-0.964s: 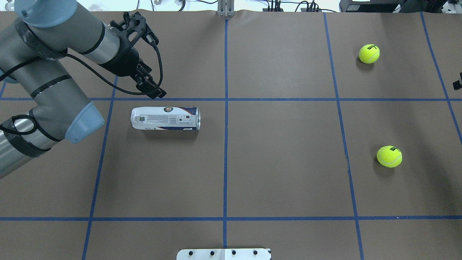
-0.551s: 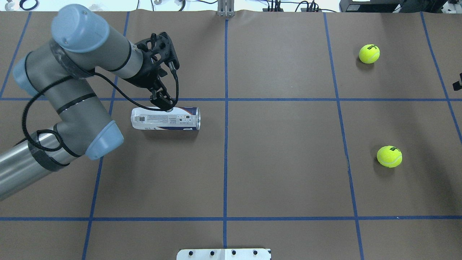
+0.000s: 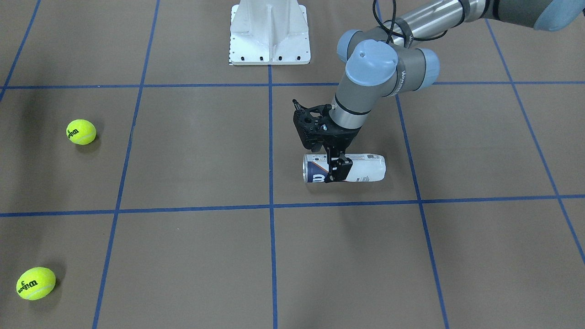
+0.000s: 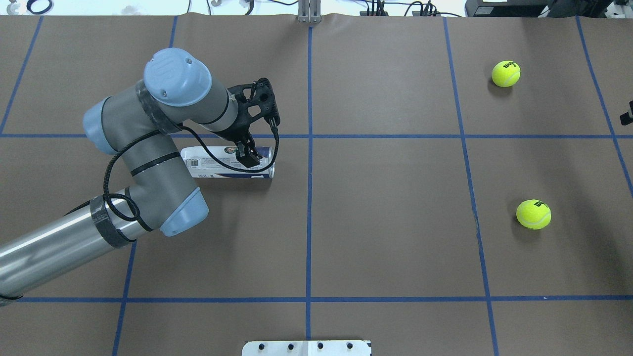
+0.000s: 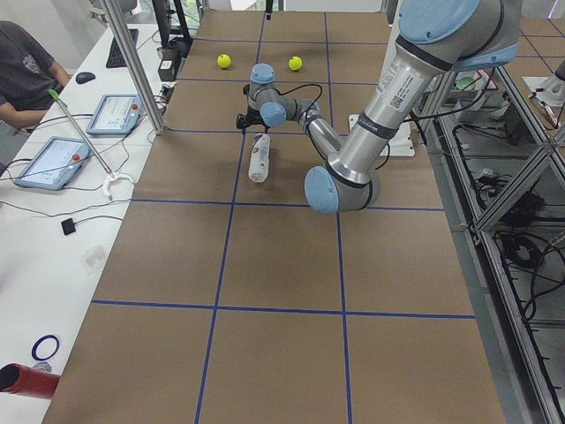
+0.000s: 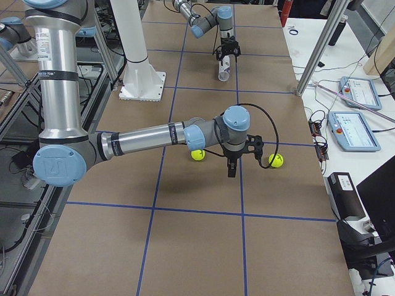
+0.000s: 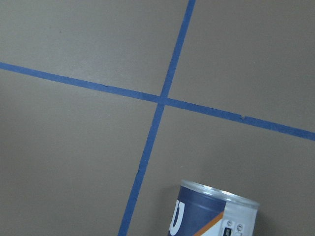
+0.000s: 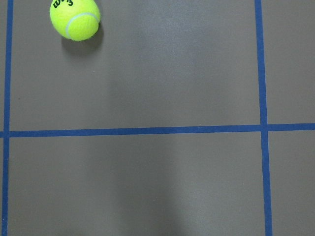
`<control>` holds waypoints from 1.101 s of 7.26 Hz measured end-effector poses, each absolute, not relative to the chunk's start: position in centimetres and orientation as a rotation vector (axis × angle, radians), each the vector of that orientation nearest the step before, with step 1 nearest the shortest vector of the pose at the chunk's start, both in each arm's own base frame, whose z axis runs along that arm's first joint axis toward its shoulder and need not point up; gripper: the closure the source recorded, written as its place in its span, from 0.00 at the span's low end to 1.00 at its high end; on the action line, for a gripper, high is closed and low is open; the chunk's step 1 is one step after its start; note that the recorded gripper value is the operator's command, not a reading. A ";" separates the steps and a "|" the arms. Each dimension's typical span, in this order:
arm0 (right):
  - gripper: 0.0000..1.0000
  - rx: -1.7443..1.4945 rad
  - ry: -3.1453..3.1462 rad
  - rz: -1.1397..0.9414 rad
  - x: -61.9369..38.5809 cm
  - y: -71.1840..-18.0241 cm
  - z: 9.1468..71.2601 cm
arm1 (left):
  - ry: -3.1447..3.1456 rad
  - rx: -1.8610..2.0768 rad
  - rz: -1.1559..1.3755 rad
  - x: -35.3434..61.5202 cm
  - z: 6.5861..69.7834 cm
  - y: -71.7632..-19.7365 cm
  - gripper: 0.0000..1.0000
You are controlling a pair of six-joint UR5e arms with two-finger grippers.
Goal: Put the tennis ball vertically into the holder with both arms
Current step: 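Lower the left gripper over the can and grasp its open end, then lift the can with the left gripper and tilt it upright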
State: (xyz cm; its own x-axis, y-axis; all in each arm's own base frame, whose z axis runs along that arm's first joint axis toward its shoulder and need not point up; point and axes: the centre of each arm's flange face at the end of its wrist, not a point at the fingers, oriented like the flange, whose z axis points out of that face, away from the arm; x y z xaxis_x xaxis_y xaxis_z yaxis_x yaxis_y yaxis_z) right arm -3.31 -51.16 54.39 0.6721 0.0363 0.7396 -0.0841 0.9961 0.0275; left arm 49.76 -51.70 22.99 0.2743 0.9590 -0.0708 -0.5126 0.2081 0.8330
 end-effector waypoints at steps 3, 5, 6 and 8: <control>0.00 0.061 -0.831 0.068 -3.4 -51.2 54.3 | 0.650 0.750 1.231 51.7 21.3 -50.9 0.05; 0.00 0.058 -0.830 0.068 -3.4 -51.3 54.6 | 0.587 0.768 1.290 53.2 20.9 -50.2 0.05; 0.00 0.057 -0.830 0.068 -3.4 -51.3 54.6 | 0.562 0.778 1.311 54.0 20.9 -49.6 0.05; 0.00 0.057 -0.829 0.068 -3.4 -51.3 54.6 | 0.513 0.795 1.354 55.6 21.2 -48.3 0.05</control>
State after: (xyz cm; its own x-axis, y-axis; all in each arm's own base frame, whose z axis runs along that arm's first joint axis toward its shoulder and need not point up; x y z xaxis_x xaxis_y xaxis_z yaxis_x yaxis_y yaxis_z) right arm -3.41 -51.27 54.64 0.6733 0.0385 0.7384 -0.0830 0.9963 0.0237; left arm 55.62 -48.30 21.20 0.1696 0.9785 0.1171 -0.6553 0.0232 0.7551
